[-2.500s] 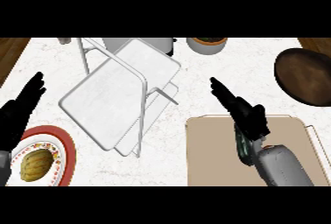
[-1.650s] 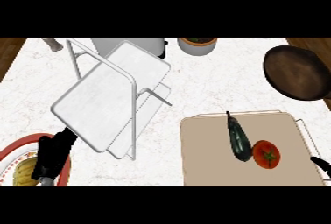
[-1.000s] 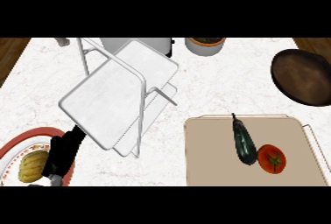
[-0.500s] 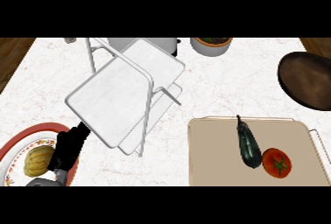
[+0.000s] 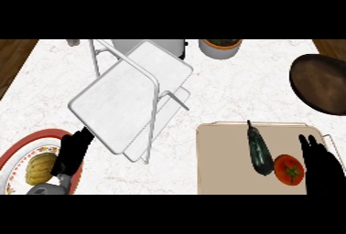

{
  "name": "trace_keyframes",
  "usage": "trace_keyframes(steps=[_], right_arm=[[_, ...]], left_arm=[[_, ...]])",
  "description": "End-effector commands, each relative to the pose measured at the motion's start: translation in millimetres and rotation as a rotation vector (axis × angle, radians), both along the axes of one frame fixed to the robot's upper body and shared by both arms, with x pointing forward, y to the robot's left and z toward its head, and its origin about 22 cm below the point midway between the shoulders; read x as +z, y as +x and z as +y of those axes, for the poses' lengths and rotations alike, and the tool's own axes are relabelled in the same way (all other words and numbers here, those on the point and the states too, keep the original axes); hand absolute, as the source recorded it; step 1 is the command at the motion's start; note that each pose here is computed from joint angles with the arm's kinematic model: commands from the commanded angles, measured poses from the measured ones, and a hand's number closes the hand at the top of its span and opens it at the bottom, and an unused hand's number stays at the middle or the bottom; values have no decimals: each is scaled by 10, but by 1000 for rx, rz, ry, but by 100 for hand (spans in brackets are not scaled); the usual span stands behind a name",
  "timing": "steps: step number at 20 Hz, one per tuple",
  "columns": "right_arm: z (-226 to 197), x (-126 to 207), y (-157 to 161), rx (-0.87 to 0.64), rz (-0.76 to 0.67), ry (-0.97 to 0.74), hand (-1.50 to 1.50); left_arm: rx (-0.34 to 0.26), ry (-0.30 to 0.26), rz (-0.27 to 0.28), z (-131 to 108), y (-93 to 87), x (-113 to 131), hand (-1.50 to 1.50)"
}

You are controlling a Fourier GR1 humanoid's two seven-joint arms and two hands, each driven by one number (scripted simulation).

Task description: Pick the tomato from the tray and place it in the tiered shelf

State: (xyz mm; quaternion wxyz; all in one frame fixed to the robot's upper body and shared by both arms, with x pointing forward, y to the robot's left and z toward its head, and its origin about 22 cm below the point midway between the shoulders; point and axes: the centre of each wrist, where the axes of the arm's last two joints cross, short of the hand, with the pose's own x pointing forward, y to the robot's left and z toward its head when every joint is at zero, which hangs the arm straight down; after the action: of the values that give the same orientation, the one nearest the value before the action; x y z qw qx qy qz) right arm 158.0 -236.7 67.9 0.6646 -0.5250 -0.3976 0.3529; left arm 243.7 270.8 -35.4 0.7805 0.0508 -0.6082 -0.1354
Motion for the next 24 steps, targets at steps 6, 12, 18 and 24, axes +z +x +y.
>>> trace_keyframes(steps=[6,12,18,24], right_arm=[[320,-102,75,-85,33,-67,-150],[292,-358,118,-105,28,-132,-150],[86,-331,86,-110,66,-131,-150],[5,-649,162,-127,87,-149,-150]], left_arm=[[4,-10,2,-91,-28,-64,0],[27,7,13,-66,12,-100,0],[13,-14,-2,-189,-220,42,0],[3,-9,9,70,-146,-20,0]])
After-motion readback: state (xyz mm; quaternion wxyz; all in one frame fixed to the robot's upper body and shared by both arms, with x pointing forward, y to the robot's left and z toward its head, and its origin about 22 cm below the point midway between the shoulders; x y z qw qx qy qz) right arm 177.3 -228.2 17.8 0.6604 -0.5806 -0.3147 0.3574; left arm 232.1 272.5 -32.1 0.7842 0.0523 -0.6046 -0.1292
